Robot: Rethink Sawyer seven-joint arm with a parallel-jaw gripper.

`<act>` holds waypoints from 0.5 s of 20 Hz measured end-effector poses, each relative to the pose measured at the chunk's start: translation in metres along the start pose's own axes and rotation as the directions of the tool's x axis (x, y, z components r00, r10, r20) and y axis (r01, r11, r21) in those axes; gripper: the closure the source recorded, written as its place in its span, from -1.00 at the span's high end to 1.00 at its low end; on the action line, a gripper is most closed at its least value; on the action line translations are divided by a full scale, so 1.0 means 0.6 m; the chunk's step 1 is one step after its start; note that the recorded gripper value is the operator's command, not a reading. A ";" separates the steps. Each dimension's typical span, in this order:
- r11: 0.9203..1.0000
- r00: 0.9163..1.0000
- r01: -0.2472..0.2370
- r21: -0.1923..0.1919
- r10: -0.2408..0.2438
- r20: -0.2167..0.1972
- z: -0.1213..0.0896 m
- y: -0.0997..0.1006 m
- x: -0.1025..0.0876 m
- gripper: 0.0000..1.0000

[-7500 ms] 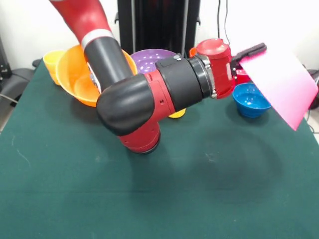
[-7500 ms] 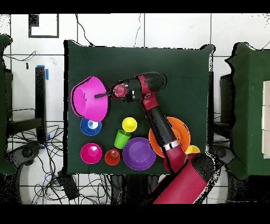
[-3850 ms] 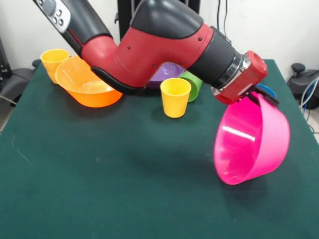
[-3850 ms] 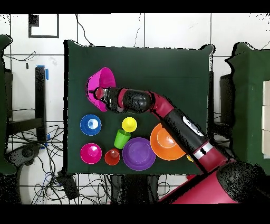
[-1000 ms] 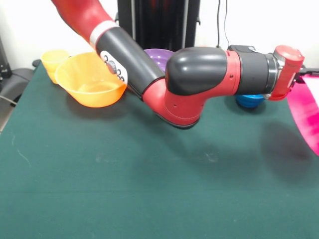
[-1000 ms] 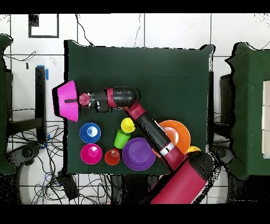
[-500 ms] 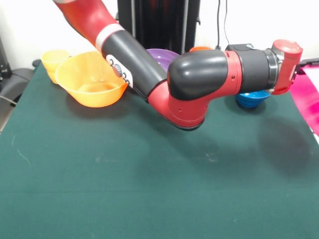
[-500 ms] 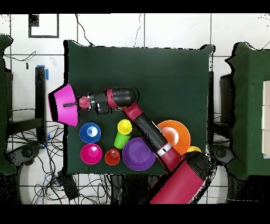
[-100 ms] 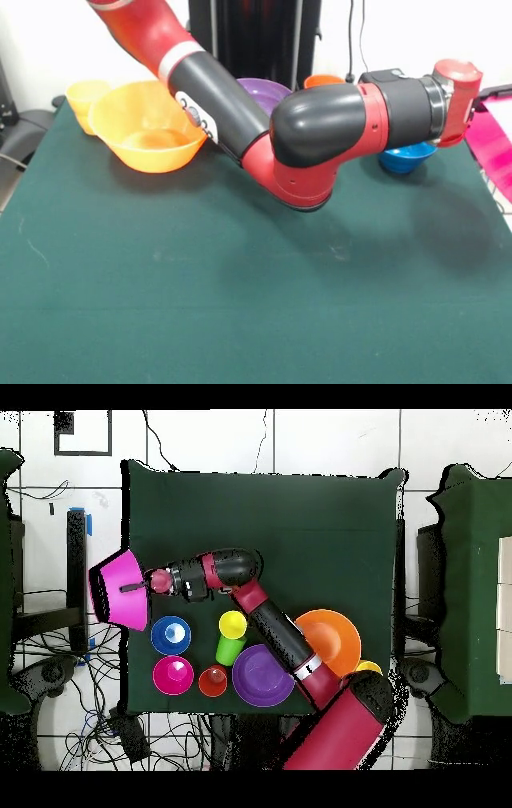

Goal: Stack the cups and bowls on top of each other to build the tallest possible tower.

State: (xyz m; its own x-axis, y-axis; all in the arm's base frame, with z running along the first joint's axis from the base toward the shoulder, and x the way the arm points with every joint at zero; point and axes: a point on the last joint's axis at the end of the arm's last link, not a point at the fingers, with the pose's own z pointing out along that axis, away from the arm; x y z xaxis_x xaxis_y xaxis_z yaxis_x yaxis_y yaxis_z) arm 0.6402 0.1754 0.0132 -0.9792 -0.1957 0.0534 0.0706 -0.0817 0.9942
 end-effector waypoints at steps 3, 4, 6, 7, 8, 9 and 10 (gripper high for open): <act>1.000 1.000 -0.002 -0.023 0.002 -0.019 -0.001 0.002 0.003 -1.00; 1.000 1.000 -0.003 -0.027 0.002 -0.023 -0.001 0.002 0.004 -1.00; 1.000 1.000 -0.003 -0.029 0.002 -0.028 -0.001 0.002 0.005 -1.00; 1.000 1.000 -0.003 -0.029 0.002 -0.029 -0.001 0.002 0.005 -1.00; 1.000 1.000 -0.003 -0.030 0.002 -0.030 -0.001 0.002 0.006 -1.00; 1.000 0.999 -0.003 -0.030 0.002 -0.032 -0.001 0.002 0.006 -1.00; 1.000 0.999 -0.003 -0.030 0.002 -0.033 -0.001 0.002 0.006 -1.00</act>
State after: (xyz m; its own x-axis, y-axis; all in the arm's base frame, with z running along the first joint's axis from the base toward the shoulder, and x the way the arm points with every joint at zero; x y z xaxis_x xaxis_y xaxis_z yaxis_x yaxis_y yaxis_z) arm 0.6369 0.1738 0.0148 -0.9723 -0.2278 0.0527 0.0796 -0.1103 0.9907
